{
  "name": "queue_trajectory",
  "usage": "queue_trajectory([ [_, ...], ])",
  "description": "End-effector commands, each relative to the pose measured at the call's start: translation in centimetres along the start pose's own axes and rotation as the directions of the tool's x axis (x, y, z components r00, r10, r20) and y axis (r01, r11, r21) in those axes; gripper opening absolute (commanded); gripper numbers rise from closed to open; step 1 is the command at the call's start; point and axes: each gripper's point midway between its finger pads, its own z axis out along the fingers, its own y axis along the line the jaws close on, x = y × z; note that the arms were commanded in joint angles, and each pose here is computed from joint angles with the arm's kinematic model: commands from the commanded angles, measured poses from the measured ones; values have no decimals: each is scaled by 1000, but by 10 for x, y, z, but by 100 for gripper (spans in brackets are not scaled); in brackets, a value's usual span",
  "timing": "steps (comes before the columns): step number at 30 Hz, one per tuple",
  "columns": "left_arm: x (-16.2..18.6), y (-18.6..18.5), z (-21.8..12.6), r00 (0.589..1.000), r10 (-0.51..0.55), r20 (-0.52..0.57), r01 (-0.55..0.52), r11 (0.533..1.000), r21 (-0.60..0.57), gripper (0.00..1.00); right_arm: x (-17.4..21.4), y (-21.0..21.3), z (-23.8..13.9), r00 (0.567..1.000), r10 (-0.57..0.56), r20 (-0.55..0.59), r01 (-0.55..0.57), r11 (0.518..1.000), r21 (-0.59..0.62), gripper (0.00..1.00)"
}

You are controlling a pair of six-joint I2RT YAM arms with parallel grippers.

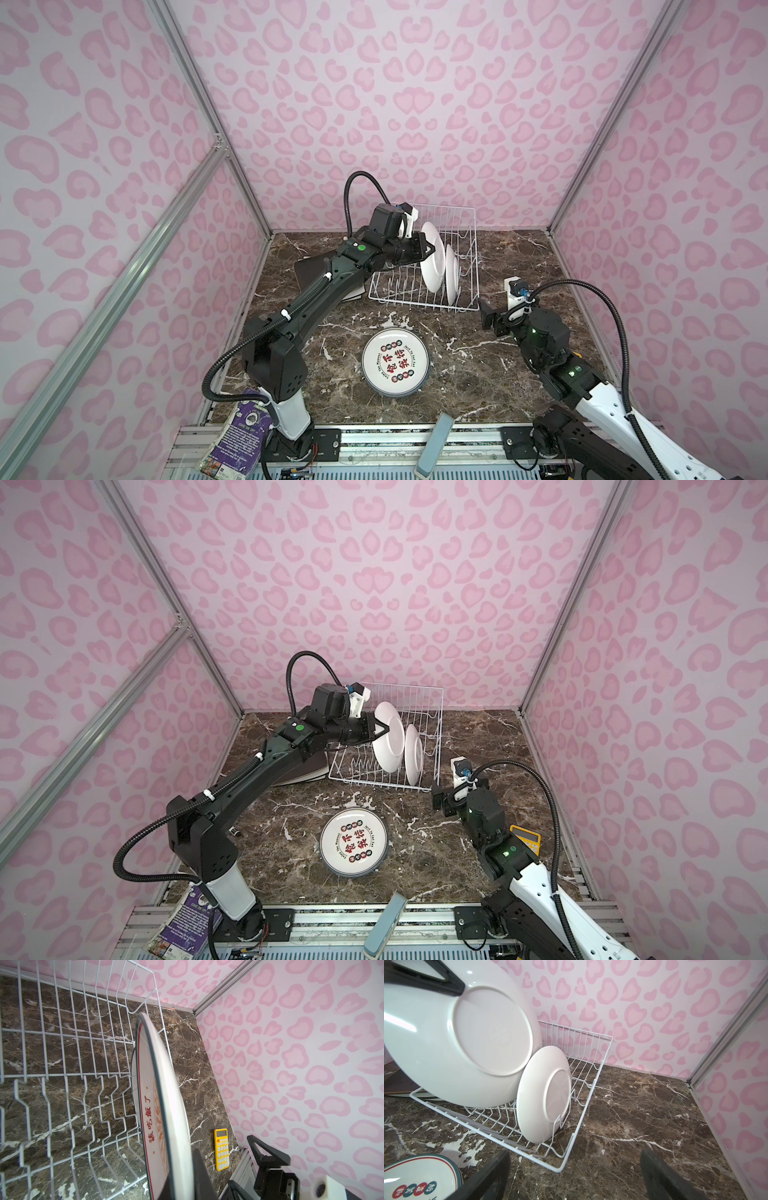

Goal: Unload the plates from the dish rack
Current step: 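Raise the held plate higher above the rack with the left gripper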

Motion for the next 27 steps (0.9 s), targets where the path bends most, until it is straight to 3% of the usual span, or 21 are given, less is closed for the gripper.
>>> queue_trajectory([
  [1, -10, -9, -12, 999, 30, 45, -31, 999, 28, 4, -4, 0, 0, 1000, 14, 9, -14, 1000, -2, 99],
  [17, -15, 0, -46, 991, 58, 120, -60, 998, 12, 4, -7, 7, 4, 997, 73, 7, -73, 997, -33, 98],
  [27, -16, -15, -82, 920, 333, 207, -338, 941, -14, 4, -20, 7, 8, 984, 179, 15, -178, 984, -27, 99],
])
